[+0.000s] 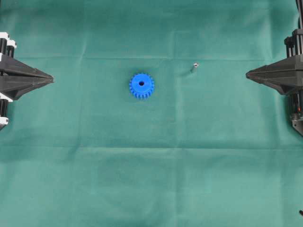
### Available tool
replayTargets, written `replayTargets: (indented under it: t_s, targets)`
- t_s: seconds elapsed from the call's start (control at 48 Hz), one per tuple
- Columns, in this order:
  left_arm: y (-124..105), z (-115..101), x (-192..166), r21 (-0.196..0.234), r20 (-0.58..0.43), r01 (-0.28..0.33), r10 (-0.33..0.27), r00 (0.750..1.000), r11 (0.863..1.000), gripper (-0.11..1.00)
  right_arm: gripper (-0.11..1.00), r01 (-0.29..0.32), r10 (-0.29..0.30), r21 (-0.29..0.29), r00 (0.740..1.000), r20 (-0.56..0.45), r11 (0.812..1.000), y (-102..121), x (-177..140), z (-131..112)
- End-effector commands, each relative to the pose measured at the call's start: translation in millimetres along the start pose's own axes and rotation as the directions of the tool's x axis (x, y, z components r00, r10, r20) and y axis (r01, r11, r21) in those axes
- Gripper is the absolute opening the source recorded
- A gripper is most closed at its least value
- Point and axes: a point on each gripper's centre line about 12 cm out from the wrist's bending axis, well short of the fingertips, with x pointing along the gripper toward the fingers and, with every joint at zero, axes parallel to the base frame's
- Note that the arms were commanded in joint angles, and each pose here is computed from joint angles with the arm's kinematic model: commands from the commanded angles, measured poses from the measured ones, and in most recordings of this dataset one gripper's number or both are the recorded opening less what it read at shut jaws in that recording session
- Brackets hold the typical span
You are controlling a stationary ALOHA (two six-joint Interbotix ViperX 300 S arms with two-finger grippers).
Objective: Insert the shaft placed at a random location into the center hole of the small gear at another random location.
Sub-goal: 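Move the right gripper over the silver shaft and lower around it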
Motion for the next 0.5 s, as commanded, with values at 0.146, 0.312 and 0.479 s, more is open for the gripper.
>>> replayTargets:
  t_s: [0.146,0.312,0.479]
  targets:
    - [-0.6,6.9,4.6,0.003,-0.023,0.004,-0.004,1.0,1.0,0.0,0.01,0.038,-0.04,-0.017,0.994,-0.1,0.999,-8.5,11.4,-17.9]
    - [-0.6,8.7,3.8,0.003,-0.017,0.004,-0.004,1.0,1.0,0.0,0.01,0.099,-0.101,-0.022,0.98,-0.173,0.995,-22.6,19.3,-37.3]
    - [-0.6,7.0,3.9,0.004,-0.026,0.004,-0.004,1.0,1.0,0.0,0.02,0.156,-0.157,-0.026,0.95,-0.269,0.987,-37.9,30.2,-64.9]
